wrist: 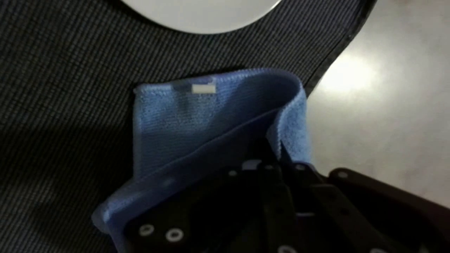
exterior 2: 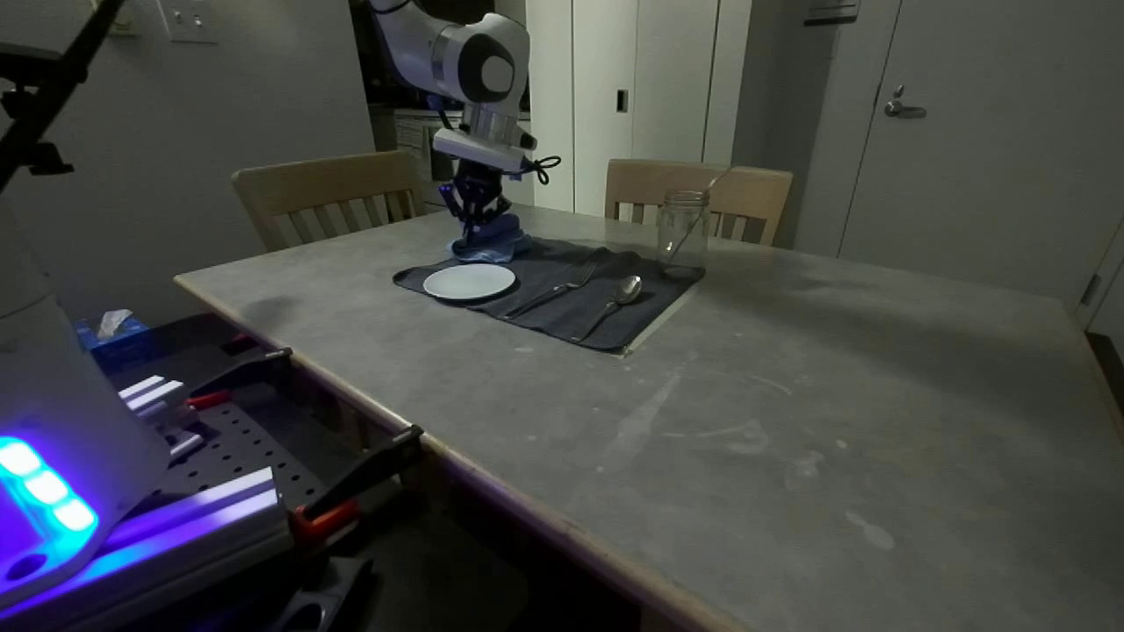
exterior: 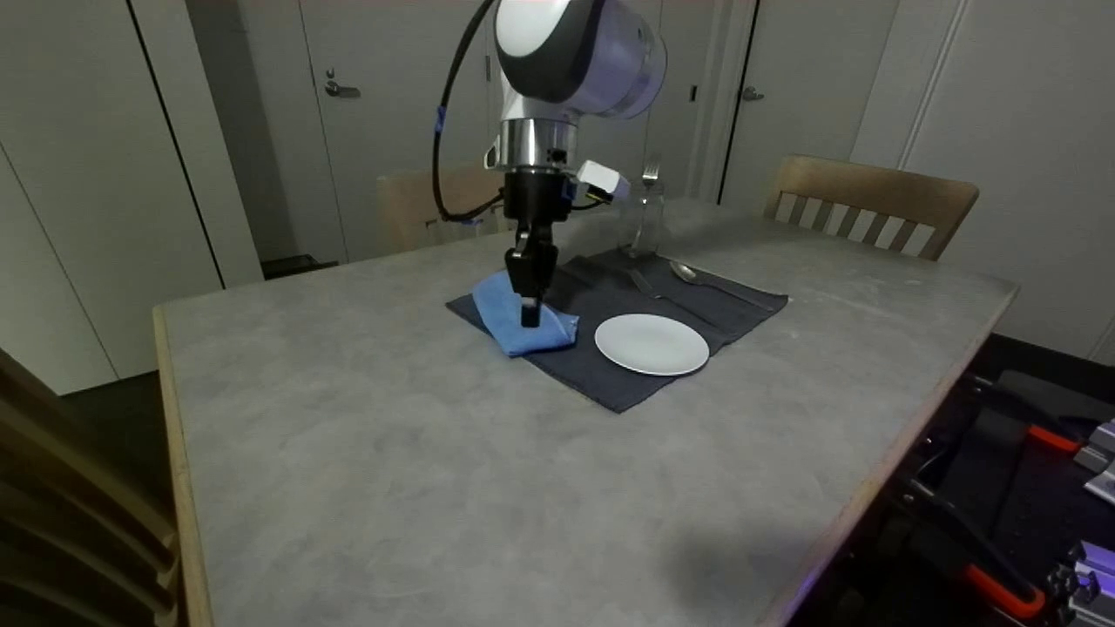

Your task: Use the blue towel to wipe the white plate

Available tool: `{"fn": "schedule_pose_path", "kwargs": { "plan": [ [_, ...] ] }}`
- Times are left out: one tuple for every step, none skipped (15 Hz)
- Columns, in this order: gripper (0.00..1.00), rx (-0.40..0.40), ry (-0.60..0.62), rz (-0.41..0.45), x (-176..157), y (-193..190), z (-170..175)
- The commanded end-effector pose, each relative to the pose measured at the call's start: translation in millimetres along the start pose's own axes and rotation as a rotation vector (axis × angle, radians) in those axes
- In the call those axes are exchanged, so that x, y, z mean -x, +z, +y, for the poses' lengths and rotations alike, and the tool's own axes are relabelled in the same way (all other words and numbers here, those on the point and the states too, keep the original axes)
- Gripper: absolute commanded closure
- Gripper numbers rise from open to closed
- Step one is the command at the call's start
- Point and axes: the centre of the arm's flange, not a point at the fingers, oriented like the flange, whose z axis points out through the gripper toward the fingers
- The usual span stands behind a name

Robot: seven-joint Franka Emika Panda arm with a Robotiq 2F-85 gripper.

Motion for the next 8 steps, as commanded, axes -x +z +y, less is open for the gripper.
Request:
{"fn": "schedule_pose_path", "kwargs": {
  "plan": [
    [0.99,0.031,-0.045,0.008,26.4,-21.3,-20.6],
    [0.99,0.034,-0.054,0.008,29.0,-25.6,-24.7],
    [0.99,0.039,-0.065,0.009,30.8,-31.1,-29.6],
    [0.99,0.043,-0.079,0.011,33.2,-35.1,-33.9],
    [0.99,0.046,-0.092,0.010,35.3,-39.4,-38.9],
    [0.99,0.048,-0.104,0.009,38.6,-44.7,-44.2],
    [0.99,0.052,-0.115,0.007,42.0,-48.6,-48.2],
    [0.99,0.055,-0.129,0.005,46.6,-52.0,-52.4]
  ]
}}
